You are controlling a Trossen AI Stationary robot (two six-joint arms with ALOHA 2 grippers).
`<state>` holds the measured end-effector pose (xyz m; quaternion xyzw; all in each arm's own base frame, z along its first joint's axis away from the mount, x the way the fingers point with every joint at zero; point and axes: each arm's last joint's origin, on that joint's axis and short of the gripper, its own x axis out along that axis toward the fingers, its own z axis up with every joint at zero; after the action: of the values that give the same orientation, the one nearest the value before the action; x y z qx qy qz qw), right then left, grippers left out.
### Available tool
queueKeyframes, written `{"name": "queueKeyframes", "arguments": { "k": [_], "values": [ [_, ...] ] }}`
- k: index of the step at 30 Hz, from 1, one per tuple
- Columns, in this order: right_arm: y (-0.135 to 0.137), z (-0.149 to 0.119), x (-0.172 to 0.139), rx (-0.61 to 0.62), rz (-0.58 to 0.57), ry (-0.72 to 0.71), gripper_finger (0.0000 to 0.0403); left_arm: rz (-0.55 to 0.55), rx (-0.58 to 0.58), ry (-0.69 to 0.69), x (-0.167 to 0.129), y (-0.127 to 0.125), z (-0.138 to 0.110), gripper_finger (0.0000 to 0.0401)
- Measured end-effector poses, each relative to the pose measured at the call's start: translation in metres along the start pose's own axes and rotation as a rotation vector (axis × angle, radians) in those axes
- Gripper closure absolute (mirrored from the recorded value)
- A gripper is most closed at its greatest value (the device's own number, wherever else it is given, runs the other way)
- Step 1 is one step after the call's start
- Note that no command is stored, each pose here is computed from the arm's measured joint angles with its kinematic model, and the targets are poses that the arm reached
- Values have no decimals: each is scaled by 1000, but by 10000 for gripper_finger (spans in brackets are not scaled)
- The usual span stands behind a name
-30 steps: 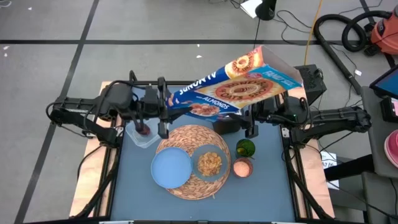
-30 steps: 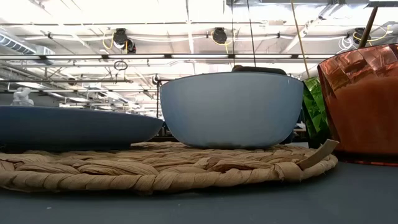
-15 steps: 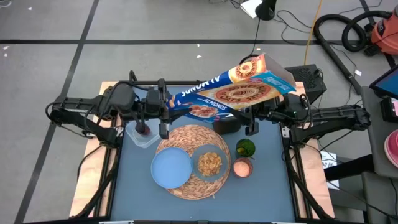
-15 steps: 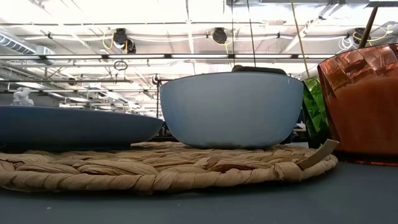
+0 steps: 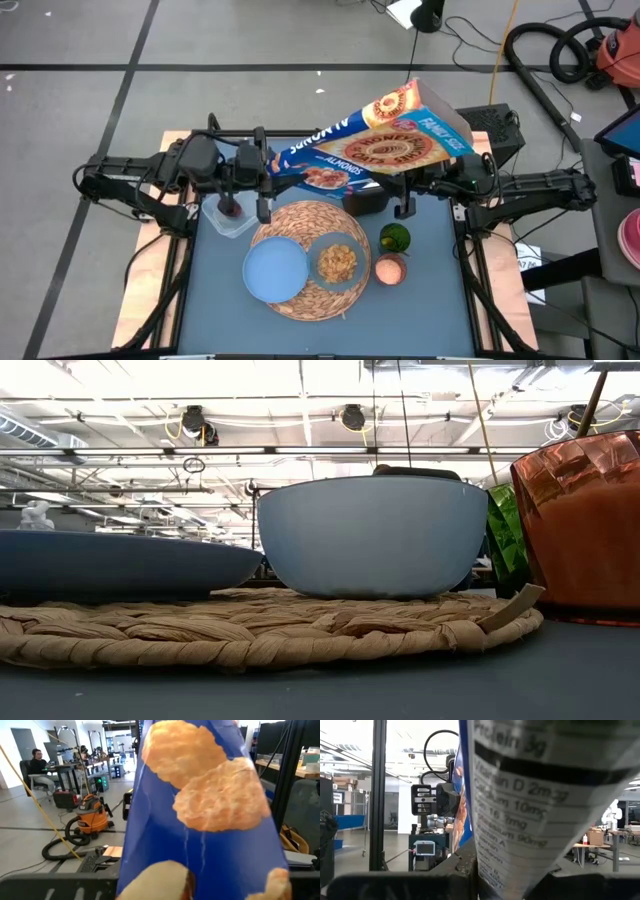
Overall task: Arrange a breakfast setting
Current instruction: Pour the cereal from the cereal box into the blue bowl on the table mat
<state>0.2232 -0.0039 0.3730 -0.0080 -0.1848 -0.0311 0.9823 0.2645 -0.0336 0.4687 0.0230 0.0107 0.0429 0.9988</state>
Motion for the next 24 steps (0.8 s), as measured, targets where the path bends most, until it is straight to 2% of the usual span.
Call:
{"name": "queueKeyframes", "arguments": {
  "k": [5,11,15,24],
  "values": [
    [0,-1,0,0,0,11,312,0,7,16,0,0,-2,269],
    [0,-4,0,-2,1,40,312,-2,13,48,0,0,-5,206],
    [0,-6,-2,-4,-1,82,312,15,40,140,-3,1,-13,173],
    [-4,-5,-18,-22,-102,214,312,67,32,346,-12,11,-31,162]
  ]
}}
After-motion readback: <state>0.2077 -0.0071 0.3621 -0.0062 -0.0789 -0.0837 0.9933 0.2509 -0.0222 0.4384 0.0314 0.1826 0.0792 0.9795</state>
